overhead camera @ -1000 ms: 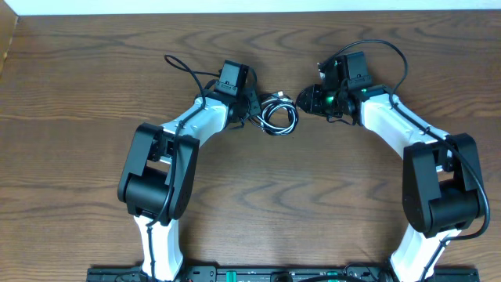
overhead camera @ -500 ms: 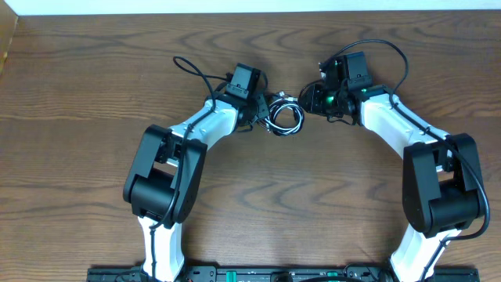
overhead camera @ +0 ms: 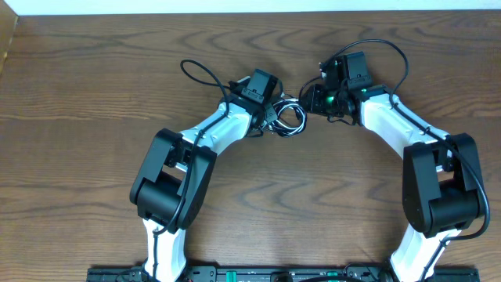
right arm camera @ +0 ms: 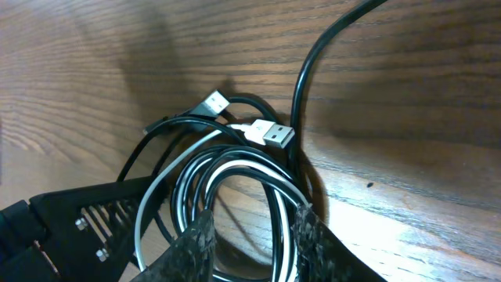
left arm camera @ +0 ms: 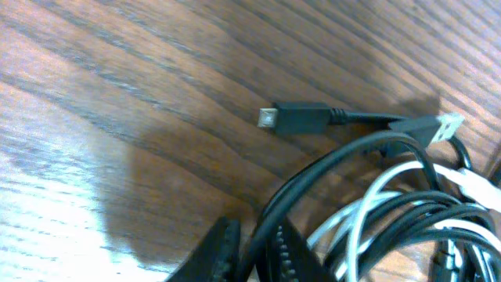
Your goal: Untangle cables
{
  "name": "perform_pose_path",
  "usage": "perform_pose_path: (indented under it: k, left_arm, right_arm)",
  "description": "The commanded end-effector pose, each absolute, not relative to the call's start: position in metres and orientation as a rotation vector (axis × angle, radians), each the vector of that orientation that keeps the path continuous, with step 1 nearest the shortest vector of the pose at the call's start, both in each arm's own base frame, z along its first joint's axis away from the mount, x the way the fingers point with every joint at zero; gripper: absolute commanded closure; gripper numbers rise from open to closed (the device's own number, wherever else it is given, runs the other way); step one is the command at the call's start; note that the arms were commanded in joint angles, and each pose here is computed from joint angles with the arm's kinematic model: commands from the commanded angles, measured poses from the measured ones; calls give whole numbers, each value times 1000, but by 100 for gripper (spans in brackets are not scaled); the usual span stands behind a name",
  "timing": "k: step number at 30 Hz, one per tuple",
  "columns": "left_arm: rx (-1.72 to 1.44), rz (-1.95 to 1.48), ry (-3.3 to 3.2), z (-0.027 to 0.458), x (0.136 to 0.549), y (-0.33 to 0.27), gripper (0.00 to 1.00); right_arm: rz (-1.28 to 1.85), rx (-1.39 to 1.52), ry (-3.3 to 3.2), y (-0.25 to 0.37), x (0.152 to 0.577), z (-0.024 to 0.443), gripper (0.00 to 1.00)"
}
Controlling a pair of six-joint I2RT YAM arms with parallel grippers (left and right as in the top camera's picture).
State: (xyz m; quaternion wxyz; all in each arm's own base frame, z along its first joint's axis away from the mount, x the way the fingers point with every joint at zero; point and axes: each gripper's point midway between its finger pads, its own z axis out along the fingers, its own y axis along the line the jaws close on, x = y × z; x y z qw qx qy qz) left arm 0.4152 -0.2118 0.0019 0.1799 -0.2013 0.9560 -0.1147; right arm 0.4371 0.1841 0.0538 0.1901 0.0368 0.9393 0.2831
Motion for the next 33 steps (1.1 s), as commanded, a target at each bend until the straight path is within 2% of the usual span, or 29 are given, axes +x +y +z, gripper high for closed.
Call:
perform_pose_path:
  k: [1,2,7,11,18,23,33]
  left_arm:
    - [-616,-227,2747,-28,400,-204,89]
    - [-595,-238,2740,-27,402,-208,92]
    - [-378,-276,2695,3,411,-219,93]
    - [-273,-361,2585,64,420,-225,93]
    - [-205,-569,2421,156,416,-238,93]
    - [-187,-638,2353,186,415,-242,92]
    - [-188,-685,2289,205,419,-245,93]
  right_arm:
    - [750,83,2641,181,438,52,69]
    - [750,83,2641,181,438,52,69]
    - [763,93,2638,178,439,52,69]
    - [870,-63,2592,193,437,62,65]
    - [948,-107,2577,203,432,68,65]
    - [1015,-142,2562,210,428,73,65]
    - [1122,-211,2511,227,424,84,60]
